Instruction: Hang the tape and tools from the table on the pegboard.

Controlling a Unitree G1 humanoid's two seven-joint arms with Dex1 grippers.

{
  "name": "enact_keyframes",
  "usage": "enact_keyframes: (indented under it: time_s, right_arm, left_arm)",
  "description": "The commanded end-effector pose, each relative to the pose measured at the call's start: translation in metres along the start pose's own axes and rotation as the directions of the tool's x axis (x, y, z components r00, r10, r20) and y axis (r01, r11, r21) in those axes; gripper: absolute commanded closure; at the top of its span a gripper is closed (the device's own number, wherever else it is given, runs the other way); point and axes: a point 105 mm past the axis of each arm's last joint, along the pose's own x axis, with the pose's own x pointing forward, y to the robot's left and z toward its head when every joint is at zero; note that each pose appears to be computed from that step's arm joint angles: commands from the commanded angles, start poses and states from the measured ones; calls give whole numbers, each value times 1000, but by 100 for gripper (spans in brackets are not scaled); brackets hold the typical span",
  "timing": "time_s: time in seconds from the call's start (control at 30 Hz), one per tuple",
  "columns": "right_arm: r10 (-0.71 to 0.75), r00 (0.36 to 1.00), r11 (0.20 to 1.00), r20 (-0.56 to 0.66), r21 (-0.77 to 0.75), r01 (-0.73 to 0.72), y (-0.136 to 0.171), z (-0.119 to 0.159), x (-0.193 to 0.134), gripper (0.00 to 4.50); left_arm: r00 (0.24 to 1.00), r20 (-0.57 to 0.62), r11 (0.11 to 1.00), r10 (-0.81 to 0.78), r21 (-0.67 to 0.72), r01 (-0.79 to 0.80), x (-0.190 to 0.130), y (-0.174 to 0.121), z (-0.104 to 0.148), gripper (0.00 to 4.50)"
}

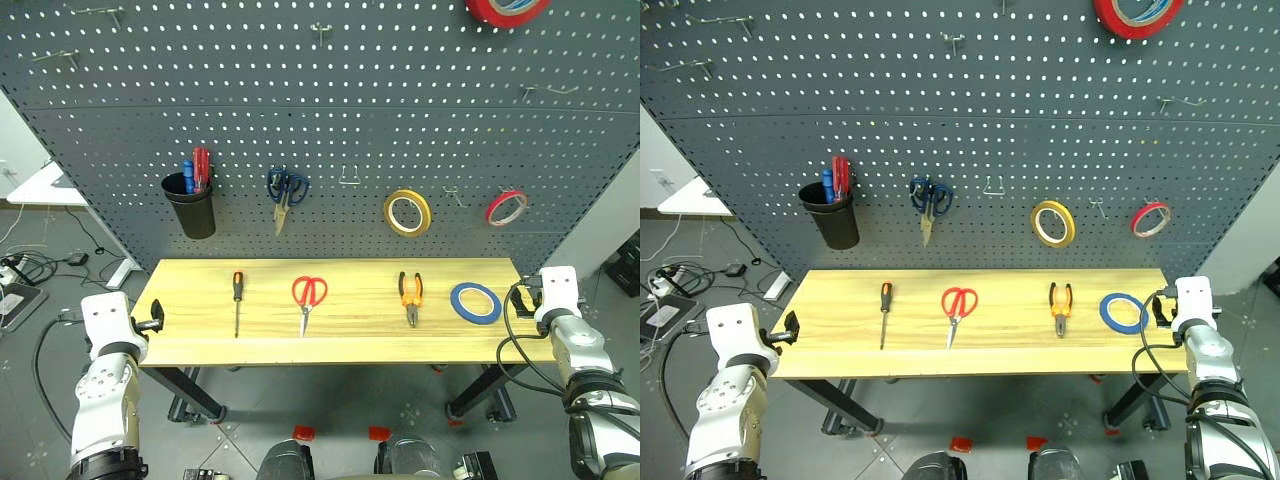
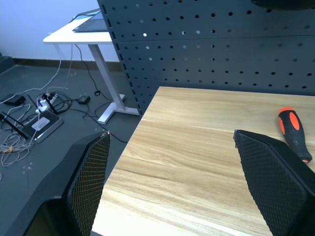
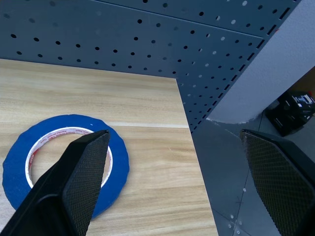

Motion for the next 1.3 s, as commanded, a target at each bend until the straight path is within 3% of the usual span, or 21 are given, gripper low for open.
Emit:
enact_keyframes:
  time_s: [0.03,0.33,0.5,0.63,0.77,0.93,1.1,1.3]
  right_arm:
    - [-26,998,1000,62,6,25,-8,21,3,0]
    - [39,998,999,56,-27,-37,3,20,3,0]
    - [231,970,964,74,-149,-218,34,24,-4,0]
    - [350,934,921,71,-206,-330,57,28,-14,0]
    - [451,892,864,21,-262,-431,85,31,-31,0]
    - [459,881,842,-115,-260,-472,91,29,-33,0]
    - [429,887,855,-169,-240,-459,81,41,-14,0]
    - [415,877,857,-242,-219,-466,73,54,10,0]
  left_arm:
    - [998,70,999,-3,42,0,0,2,20,28]
    - [998,60,999,4,42,-6,-3,1,18,28]
    - [956,188,974,-223,75,213,-9,-53,57,28]
    - [913,181,930,-366,119,349,-13,-87,69,28]
    - [738,152,745,-657,280,605,-28,-155,86,28]
    - [513,91,505,-854,384,773,-48,-210,92,28]
    - [257,67,258,-964,463,848,-80,-262,106,28]
    - [55,7,49,-998,573,818,-114,-293,109,28]
